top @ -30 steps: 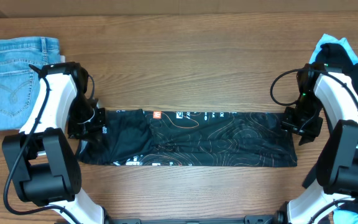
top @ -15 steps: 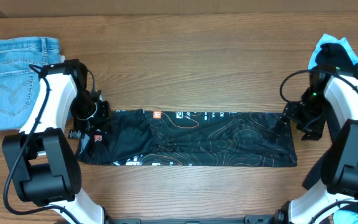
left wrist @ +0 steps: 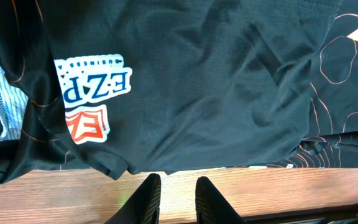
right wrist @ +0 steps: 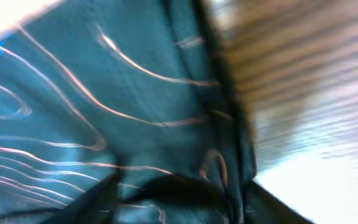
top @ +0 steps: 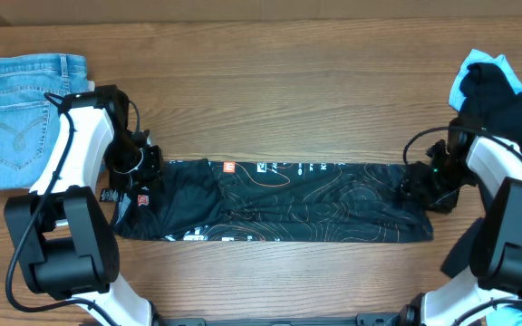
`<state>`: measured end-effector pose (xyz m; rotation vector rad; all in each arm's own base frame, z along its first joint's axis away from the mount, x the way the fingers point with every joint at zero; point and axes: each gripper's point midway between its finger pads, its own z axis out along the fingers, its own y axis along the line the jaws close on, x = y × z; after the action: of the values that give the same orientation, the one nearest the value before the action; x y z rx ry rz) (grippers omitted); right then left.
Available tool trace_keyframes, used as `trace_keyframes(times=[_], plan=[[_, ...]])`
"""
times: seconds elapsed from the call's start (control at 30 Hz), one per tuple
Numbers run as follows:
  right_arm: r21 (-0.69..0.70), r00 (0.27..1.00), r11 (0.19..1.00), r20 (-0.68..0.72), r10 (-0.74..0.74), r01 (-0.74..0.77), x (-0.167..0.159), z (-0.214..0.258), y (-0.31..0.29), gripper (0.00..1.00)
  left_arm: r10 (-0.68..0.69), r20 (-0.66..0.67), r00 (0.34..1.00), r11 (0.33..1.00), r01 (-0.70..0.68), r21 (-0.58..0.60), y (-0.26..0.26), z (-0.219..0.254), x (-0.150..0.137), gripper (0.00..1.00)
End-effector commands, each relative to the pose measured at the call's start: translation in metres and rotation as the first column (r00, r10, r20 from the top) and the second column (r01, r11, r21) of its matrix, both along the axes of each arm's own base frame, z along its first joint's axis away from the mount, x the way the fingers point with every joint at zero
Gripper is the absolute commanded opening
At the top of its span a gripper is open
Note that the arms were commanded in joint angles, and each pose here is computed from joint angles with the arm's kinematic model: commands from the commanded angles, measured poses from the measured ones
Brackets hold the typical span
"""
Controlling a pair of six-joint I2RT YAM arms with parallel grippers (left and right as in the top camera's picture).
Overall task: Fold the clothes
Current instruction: 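Release the jersey and lift both grippers away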
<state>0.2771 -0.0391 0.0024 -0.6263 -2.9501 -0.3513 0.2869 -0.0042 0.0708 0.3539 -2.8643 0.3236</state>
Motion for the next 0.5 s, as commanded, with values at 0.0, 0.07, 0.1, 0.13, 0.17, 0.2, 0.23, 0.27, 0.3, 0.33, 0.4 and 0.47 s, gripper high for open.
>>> trace_keyframes(times=[0.0,0.07,0.1,0.13,0.17,0.2,0.23,0.27,0.3,0.33,0.4,0.47], plan=[[0.151,1.000,0.988,0.005,0.020,-0.020,-0.005,-0.012,0.028,0.38,-0.002,0.020,1.000,1.000,0.002,-0.012,-0.005,0.005,0.000,0.23],[0.149,1.000,0.989,0.008,0.020,-0.021,-0.005,-0.013,0.028,0.26,-0.002,0.020,1.000,1.000,0.002,-0.012,-0.005,0.005,0.000,0.23],[0.148,1.000,0.989,0.009,0.020,-0.021,-0.005,-0.013,0.028,0.22,-0.002,0.020,1.000,1.000,0.002,-0.012,-0.005,0.005,0.000,0.23],[0.148,1.000,0.989,0.011,0.020,-0.021,-0.004,-0.013,0.027,0.16,-0.002,0.020,1.000,1.000,0.002,-0.012,-0.005,0.005,0.000,0.22],[0.147,1.000,0.989,0.013,0.020,-0.021,-0.003,-0.013,0.027,0.06,-0.001,0.020,1.000,1.000,0.001,-0.012,-0.005,0.005,0.000,0.22],[0.145,1.000,0.989,0.017,0.019,-0.021,-0.002,-0.013,0.027,0.04,-0.001,0.020,1.000,1.000,0.001,-0.013,-0.005,0.005,0.000,0.21],[0.141,1.000,0.990,0.020,0.016,-0.019,-0.001,-0.013,0.026,0.04,-0.001,0.020,1.000,1.000,0.001,-0.013,-0.005,0.005,0.000,0.19],[0.136,1.000,0.991,0.021,0.016,-0.019,-0.001,-0.013,0.025,0.04,0.000,0.021,1.000,1.000,0.001,-0.013,-0.005,0.005,0.000,0.18],[0.119,1.000,0.993,0.020,0.015,-0.017,0.000,-0.013,0.022,0.04,-0.001,0.024,1.000,1.000,0.001,-0.013,-0.005,0.005,0.001,0.17],[0.095,1.000,0.995,0.015,0.008,-0.010,0.002,-0.013,0.018,0.04,-0.001,0.028,1.000,1.000,0.001,-0.013,-0.005,0.005,0.001,0.17],[0.009,1.000,1.000,-0.010,-0.025,0.025,0.004,-0.010,0.002,0.04,0.002,0.036,0.999,1.000,-0.002,-0.011,-0.003,0.006,0.004,0.17],[-0.086,0.997,0.994,-0.025,-0.072,0.070,0.009,-0.003,-0.017,0.04,0.001,0.053,0.999,1.000,0.000,-0.010,-0.002,0.010,0.008,0.16]])
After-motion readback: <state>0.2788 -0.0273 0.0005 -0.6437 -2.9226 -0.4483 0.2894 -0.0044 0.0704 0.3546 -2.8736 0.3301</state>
